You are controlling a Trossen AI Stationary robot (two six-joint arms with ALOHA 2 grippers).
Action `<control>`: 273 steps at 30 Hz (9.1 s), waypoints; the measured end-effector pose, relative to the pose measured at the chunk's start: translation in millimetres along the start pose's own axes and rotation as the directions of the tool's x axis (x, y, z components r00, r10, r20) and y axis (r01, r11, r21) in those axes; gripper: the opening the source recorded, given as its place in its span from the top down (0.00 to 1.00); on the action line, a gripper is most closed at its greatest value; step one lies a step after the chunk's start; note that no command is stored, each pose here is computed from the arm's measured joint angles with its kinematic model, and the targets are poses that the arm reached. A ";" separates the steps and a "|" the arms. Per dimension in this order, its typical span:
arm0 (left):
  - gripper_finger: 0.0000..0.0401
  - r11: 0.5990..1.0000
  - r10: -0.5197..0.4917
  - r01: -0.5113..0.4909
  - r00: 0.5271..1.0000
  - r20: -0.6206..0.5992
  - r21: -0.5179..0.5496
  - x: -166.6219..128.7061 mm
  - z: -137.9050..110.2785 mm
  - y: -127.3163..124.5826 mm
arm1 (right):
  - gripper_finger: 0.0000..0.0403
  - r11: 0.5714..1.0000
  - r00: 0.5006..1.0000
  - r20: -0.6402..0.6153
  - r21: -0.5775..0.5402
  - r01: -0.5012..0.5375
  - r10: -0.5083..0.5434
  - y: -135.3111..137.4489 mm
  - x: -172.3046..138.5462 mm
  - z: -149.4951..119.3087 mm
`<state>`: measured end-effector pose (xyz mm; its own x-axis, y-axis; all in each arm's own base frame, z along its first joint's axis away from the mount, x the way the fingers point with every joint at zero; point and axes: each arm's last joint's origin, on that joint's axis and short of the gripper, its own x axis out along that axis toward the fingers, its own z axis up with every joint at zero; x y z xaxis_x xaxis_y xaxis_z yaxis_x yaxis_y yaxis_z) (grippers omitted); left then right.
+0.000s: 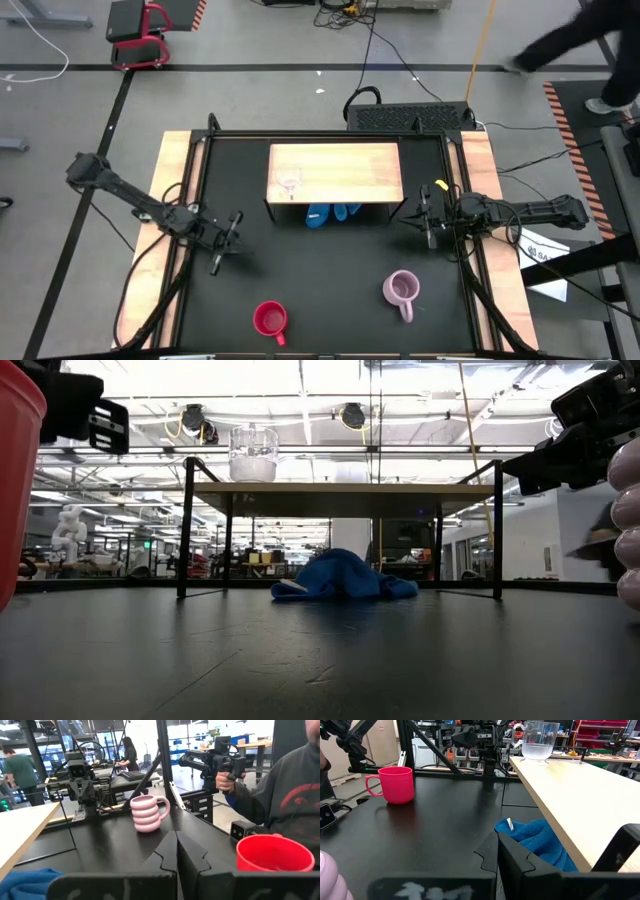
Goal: Stack small to large cups/mugs on shelf
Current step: Put the red mug on the shelf
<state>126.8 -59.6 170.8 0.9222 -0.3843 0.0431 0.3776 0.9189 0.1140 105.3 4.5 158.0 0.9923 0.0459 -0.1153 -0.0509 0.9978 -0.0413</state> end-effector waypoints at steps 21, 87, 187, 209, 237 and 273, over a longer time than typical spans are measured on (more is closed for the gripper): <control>1.00 0.993 -0.107 0.115 0.971 -0.213 0.029 53.4 6.9 -30.2 | 1.00 1.000 1.000 -0.003 0.000 0.000 0.000 0.0 0.2 -0.2; 1.00 0.950 -0.091 -0.098 0.824 -0.560 -0.298 136.7 116.2 -86.8 | 1.00 1.000 1.000 -0.003 -0.007 0.000 0.000 0.0 0.2 -0.3; 0.67 0.854 -0.210 -0.392 0.342 -0.916 -0.342 182.6 73.2 -76.3 | 1.00 1.000 1.000 -0.028 0.004 -0.001 0.001 0.1 1.8 -2.2; 0.67 0.868 -0.187 -0.387 0.328 -0.926 -0.312 178.3 59.7 -75.2 | 1.00 1.000 1.000 -0.028 0.004 -0.001 0.001 0.1 1.8 -2.3; 0.67 0.875 -0.175 -0.377 0.341 -0.924 -0.305 178.6 60.3 -78.3 | 1.00 1.000 1.000 -0.028 0.003 -0.001 0.001 0.1 1.8 -2.3; 0.67 0.854 -0.234 -0.399 0.276 -0.932 -0.333 184.0 46.3 -75.9 | 1.00 1.000 1.000 -0.006 0.003 0.000 0.000 0.0 1.9 -0.1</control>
<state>264.0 -204.2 216.0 0.2441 -0.2383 -0.9400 -0.0176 0.9681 -0.2500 107.1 4.5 157.7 0.9916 0.0453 -0.1216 -0.0502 0.9980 -0.0379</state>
